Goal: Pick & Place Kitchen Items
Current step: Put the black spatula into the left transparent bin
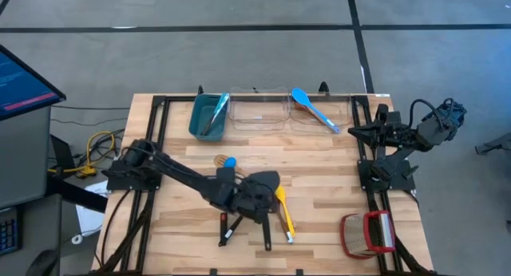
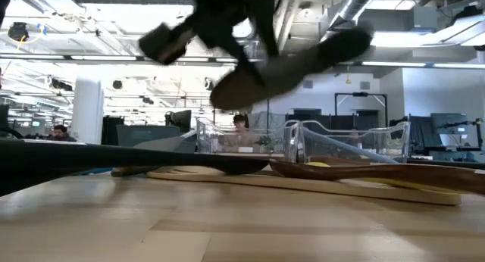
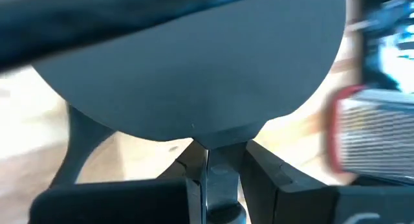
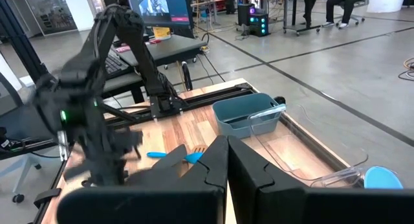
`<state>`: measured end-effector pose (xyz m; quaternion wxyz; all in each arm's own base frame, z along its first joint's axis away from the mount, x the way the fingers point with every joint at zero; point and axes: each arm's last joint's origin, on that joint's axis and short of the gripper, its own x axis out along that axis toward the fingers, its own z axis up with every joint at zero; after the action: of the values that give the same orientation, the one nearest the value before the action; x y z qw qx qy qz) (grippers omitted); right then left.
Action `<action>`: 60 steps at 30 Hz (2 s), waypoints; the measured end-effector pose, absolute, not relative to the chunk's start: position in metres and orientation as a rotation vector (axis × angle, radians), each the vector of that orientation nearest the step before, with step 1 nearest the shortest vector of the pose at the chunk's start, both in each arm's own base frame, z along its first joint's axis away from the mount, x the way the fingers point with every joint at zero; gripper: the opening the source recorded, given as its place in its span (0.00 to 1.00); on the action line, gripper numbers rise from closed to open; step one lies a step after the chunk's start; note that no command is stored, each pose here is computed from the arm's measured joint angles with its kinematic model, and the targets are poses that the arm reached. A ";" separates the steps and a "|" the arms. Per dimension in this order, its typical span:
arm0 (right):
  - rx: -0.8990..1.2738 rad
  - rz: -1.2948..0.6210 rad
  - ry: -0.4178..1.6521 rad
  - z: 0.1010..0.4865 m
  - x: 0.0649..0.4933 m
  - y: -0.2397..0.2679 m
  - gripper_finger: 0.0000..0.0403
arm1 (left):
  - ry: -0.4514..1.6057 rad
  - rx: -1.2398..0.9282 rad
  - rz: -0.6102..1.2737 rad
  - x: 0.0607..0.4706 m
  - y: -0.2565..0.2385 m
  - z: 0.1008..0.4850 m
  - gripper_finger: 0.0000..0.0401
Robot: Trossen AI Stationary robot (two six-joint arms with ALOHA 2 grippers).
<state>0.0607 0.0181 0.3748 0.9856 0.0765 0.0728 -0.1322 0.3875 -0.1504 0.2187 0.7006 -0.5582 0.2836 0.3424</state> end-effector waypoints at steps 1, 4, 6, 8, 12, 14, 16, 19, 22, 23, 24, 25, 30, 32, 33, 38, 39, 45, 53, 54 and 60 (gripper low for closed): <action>0.154 -0.266 0.146 0.375 0.061 0.018 0.00 | 0.606 -1.221 0.747 0.385 -0.149 0.228 0.12; 0.154 -0.266 0.146 0.375 0.061 0.018 0.00 | 0.535 -1.150 0.692 0.376 -0.143 0.256 0.12; 0.154 -0.266 0.146 0.375 0.061 0.018 0.00 | 0.497 -1.105 0.649 0.369 -0.139 0.275 0.12; 0.153 -0.265 0.147 0.375 0.061 0.018 0.00 | 0.450 -1.060 0.622 0.361 -0.135 0.294 0.12; 0.154 -0.266 0.146 0.375 0.061 0.018 0.00 | 0.354 -0.949 0.597 0.347 -0.122 0.325 0.12; 0.154 -0.266 0.146 0.375 0.061 0.018 0.00 | 0.301 -0.892 0.596 0.340 -0.115 0.340 0.12; 0.154 -0.265 0.146 0.375 0.061 0.018 0.00 | 0.260 -0.821 0.608 0.333 -0.106 0.352 0.12; 0.154 -0.265 0.146 0.375 0.061 0.018 0.00 | 0.215 -0.710 0.638 0.325 -0.091 0.368 0.12; 0.154 -0.265 0.146 0.375 0.061 0.018 0.00 | 0.185 -0.598 0.675 0.318 -0.073 0.381 0.12; 0.154 -0.265 0.146 0.375 0.061 0.018 0.00 | 0.183 -0.557 0.689 0.316 -0.066 0.385 0.12; 0.157 -0.266 0.145 0.375 0.061 0.018 0.00 | 0.180 -0.521 0.705 0.314 -0.058 0.389 0.12; 0.169 -0.268 0.142 0.375 0.061 0.018 0.00 | 0.176 -0.489 0.721 0.312 -0.051 0.392 0.12; 0.232 -0.342 0.110 0.376 0.060 0.016 0.00 | 0.187 -0.319 0.806 0.301 -0.011 0.407 0.12; 0.247 -0.382 0.095 0.376 0.060 0.015 0.00 | 0.212 -0.232 0.841 0.298 0.005 0.411 0.12; 0.255 -0.402 0.086 0.376 0.060 0.015 0.00 | 0.226 -0.189 0.860 0.295 0.013 0.413 0.12; 0.350 -0.465 0.043 0.376 0.059 0.013 0.00 | 0.336 0.021 0.906 0.289 0.049 0.416 0.12; 0.367 -0.482 0.034 0.376 0.060 0.014 0.00 | 0.350 0.047 0.909 0.288 0.057 0.416 0.12; 0.389 -0.569 0.013 0.375 0.072 0.021 0.00 | 0.455 0.095 0.888 0.291 0.104 0.404 0.12; 0.328 -0.625 0.032 0.370 0.089 0.033 0.00 | 0.472 0.073 0.805 0.323 0.151 0.371 0.12; 0.323 -0.626 0.035 0.370 0.090 0.034 0.00 | 0.484 0.106 0.795 0.329 0.152 0.366 0.12; 0.320 -0.627 0.037 0.370 0.091 0.035 0.00 | 0.557 0.209 0.753 0.360 0.158 0.334 0.12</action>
<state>0.0914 0.0353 0.3696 0.9385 0.1569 0.0182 -0.3070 0.3595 0.1584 0.3336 0.8871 0.1005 0.2678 0.3623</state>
